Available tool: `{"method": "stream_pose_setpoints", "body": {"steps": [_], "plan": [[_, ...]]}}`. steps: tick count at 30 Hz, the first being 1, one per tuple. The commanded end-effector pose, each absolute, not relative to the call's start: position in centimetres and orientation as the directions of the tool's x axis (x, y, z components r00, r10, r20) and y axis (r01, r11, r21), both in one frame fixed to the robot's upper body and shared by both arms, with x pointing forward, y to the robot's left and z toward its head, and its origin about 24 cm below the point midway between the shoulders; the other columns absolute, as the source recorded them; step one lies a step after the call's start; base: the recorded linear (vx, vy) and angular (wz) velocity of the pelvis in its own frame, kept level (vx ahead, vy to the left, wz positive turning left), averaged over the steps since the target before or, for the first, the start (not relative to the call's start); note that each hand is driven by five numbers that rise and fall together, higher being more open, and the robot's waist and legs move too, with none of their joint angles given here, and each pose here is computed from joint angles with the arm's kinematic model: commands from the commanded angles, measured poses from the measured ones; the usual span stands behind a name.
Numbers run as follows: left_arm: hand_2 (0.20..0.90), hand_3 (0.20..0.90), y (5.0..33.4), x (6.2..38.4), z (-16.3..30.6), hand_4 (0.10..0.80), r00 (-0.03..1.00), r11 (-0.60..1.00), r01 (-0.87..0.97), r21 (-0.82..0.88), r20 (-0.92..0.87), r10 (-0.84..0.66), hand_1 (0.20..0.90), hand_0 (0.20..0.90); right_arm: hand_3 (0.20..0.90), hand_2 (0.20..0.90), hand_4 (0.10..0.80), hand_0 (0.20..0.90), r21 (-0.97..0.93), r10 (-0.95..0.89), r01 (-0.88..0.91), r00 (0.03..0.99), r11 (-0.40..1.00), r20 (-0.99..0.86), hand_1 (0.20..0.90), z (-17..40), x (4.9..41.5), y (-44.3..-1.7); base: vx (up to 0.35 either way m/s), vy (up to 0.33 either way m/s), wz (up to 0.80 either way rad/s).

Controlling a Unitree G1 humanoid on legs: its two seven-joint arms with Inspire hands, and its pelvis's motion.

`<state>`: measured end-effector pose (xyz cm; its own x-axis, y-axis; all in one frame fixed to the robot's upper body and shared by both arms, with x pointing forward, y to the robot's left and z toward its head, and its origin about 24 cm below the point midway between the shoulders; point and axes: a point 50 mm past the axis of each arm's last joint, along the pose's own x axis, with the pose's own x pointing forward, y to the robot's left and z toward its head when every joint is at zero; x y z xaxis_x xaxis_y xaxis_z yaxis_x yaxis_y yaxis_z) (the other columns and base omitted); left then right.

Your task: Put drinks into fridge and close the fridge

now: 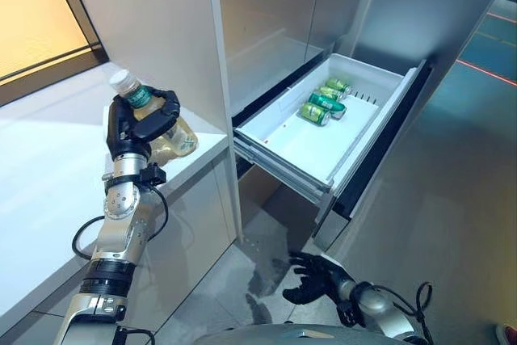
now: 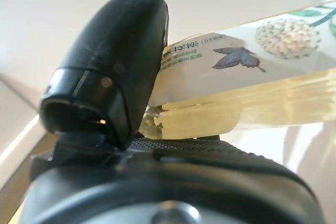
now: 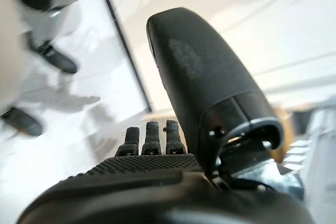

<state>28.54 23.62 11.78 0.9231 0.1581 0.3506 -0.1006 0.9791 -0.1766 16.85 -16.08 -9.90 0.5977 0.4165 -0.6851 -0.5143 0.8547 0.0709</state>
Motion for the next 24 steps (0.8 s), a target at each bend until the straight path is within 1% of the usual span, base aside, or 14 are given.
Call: {"method": "stream_pose_setpoints", "body": {"steps": [1, 2, 5, 7, 8, 12, 16, 20, 24], "plan": [[0.300, 0.200, 19.8, 27.7, 21.2, 0.100, 0.640, 0.974, 0.225, -0.037, 0.759, -0.120, 0.300, 0.300, 0.900, 0.900, 0.800, 0.900, 0.090, 0.575, -0.610, 0.673, 0.787, -0.465, 0.900, -5.1, 20.9, -14.5, 0.000, 0.000, 0.00], [0.300, 0.200, 19.0, 27.3, 21.2, 0.100, 0.622, 0.967, 0.256, 0.014, 0.763, -0.176, 0.300, 0.300, 0.900, 0.900, 0.800, 0.900, 0.091, 0.610, -0.634, 0.681, 0.768, -0.406, 0.900, -3.6, 21.7, -14.3, -0.032, -0.027, 0.01], [0.300, 0.200, 17.9, 26.9, 21.2, 0.100, 0.595, 0.937, 0.339, 0.079, 0.754, -0.279, 0.300, 0.300, 0.900, 0.900, 0.800, 0.900, 0.073, 0.652, -0.661, 0.707, 0.747, -0.272, 0.900, -0.2, 23.4, -14.2, -0.023, -0.015, 0.00], [0.300, 0.200, 17.0, 26.6, 20.8, 0.100, 0.577, 0.895, 0.434, 0.108, 0.729, -0.368, 0.300, 0.300, 0.900, 0.900, 0.800, 0.900, 0.064, 0.679, -0.676, 0.726, 0.734, -0.112, 0.900, 3.3, 24.7, -14.0, -0.035, -0.016, -0.02], [0.300, 0.200, 16.6, 26.5, 20.6, 0.100, 0.574, 0.875, 0.470, 0.115, 0.713, -0.402, 0.300, 0.300, 0.900, 0.900, 0.800, 0.900, 0.052, 0.686, -0.685, 0.726, 0.727, -0.037, 0.900, 5.2, 25.2, -13.8, 0.000, 0.000, 0.00], [0.300, 0.200, 15.7, 26.3, 19.5, 0.100, 0.582, 0.827, 0.546, 0.134, 0.650, -0.489, 0.300, 0.300, 0.900, 0.900, 0.800, 0.900, 0.013, 0.701, -0.709, 0.699, 0.705, 0.145, 0.900, 9.9, 25.9, -13.4, -0.011, -0.002, -0.03], [0.300, 0.200, 15.2, 26.4, 18.9, 0.100, 0.588, 0.800, 0.581, 0.150, 0.602, -0.540, 0.300, 0.300, 0.900, 0.900, 0.800, 0.900, 0.021, 0.733, -0.754, 0.644, 0.656, 0.219, 0.900, 12.3, 26.1, -12.9, -0.013, -0.007, -0.06], [0.300, 0.200, 14.6, 26.6, 18.5, 0.100, 0.600, 0.785, 0.600, 0.154, 0.562, -0.569, 0.300, 0.300, 0.900, 0.900, 0.800, 0.900, 0.054, 0.781, -0.810, 0.579, 0.584, 0.235, 0.900, 13.3, 26.0, -12.3, -0.007, -0.008, -0.02], [0.300, 0.200, 14.1, 27.1, 18.1, 0.100, 0.612, 0.768, 0.629, 0.122, 0.532, -0.585, 0.300, 0.300, 0.900, 0.900, 0.800, 0.900, 0.107, 0.826, -0.857, 0.514, 0.504, 0.231, 0.900, 13.5, 25.9, -11.4, 0.001, -0.006, -0.01]]}}
